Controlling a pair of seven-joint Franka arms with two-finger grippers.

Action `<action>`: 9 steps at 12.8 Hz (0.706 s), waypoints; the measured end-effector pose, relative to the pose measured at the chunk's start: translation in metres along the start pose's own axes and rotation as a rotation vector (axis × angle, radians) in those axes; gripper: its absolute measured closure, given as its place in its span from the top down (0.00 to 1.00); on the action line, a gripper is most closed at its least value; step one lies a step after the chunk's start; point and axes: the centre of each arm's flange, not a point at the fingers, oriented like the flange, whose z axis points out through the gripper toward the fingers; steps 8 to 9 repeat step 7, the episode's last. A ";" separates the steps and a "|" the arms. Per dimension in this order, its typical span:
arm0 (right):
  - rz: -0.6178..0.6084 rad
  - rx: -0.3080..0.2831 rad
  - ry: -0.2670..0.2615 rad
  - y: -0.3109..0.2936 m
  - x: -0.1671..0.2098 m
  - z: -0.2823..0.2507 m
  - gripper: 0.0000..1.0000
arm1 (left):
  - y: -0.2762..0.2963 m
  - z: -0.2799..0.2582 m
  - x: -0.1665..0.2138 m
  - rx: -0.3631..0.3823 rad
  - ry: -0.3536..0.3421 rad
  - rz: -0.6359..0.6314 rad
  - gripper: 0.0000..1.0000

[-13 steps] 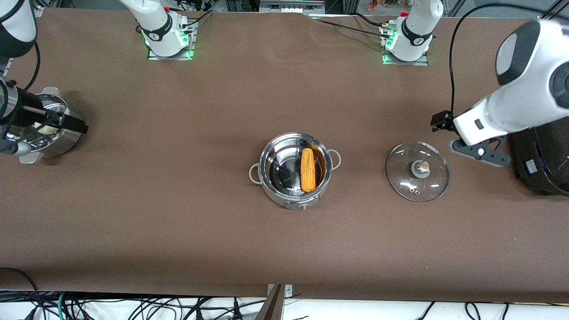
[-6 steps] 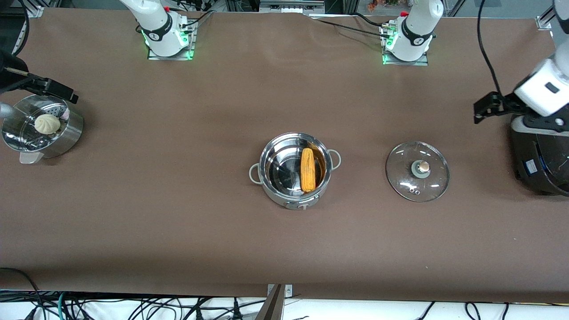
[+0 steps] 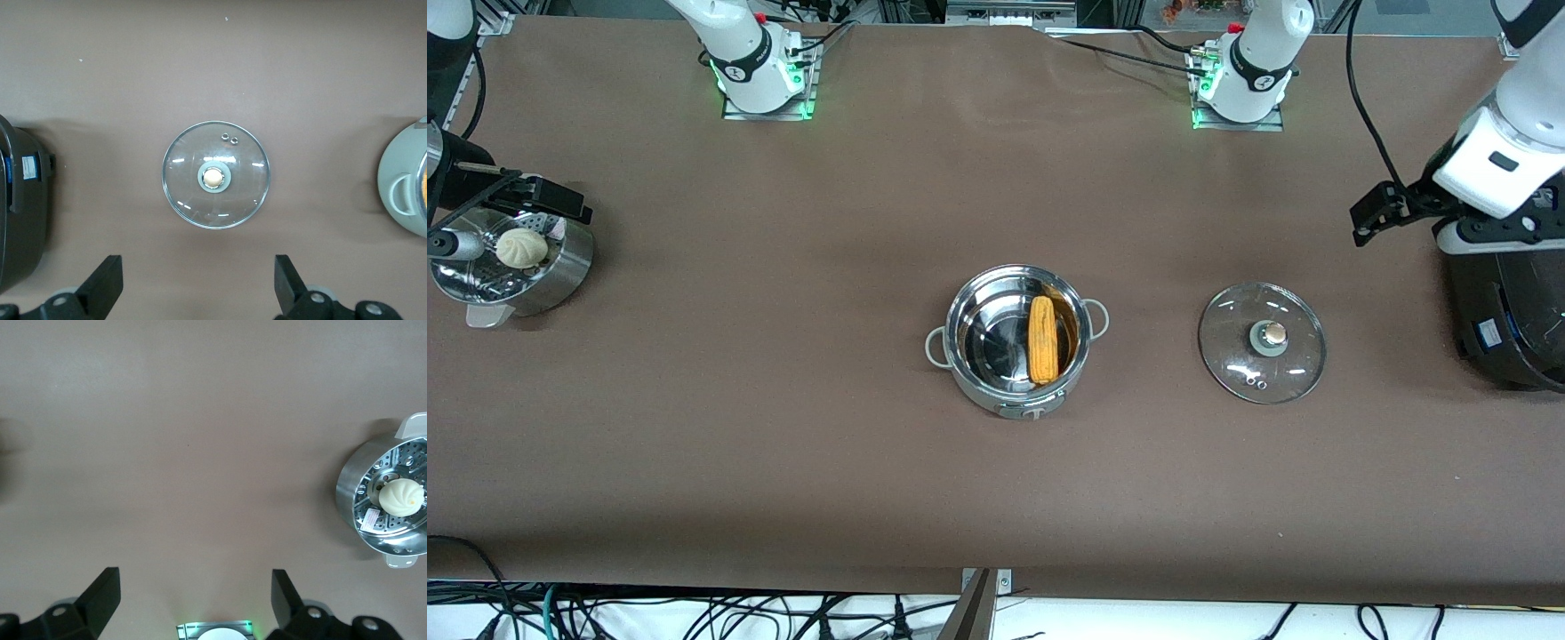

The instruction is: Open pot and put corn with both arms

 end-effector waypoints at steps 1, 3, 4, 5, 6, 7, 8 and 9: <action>-0.002 0.000 0.000 0.000 0.001 0.000 1.00 | 0.000 -0.002 -0.002 -0.029 -0.003 -0.013 1.00; -0.006 0.000 0.000 0.000 0.001 0.000 1.00 | -0.006 0.001 -0.002 -0.086 -0.019 -0.042 1.00; -0.008 0.000 0.001 0.000 0.001 0.000 1.00 | -0.010 0.003 -0.002 -0.093 -0.026 -0.052 1.00; -0.009 -0.001 0.002 0.000 0.001 -0.001 1.00 | -0.014 0.004 -0.003 -0.092 -0.035 -0.058 1.00; -0.010 -0.001 0.002 0.001 0.001 -0.001 1.00 | -0.017 0.006 -0.004 -0.090 -0.049 -0.064 1.00; -0.010 -0.001 0.002 0.001 0.001 -0.001 1.00 | -0.020 0.007 -0.004 -0.089 -0.056 -0.068 1.00; -0.010 -0.001 0.002 0.001 0.001 -0.001 1.00 | -0.020 0.007 -0.004 -0.089 -0.056 -0.068 1.00; -0.010 -0.001 0.002 0.001 0.001 -0.001 1.00 | -0.020 0.007 -0.004 -0.089 -0.056 -0.068 1.00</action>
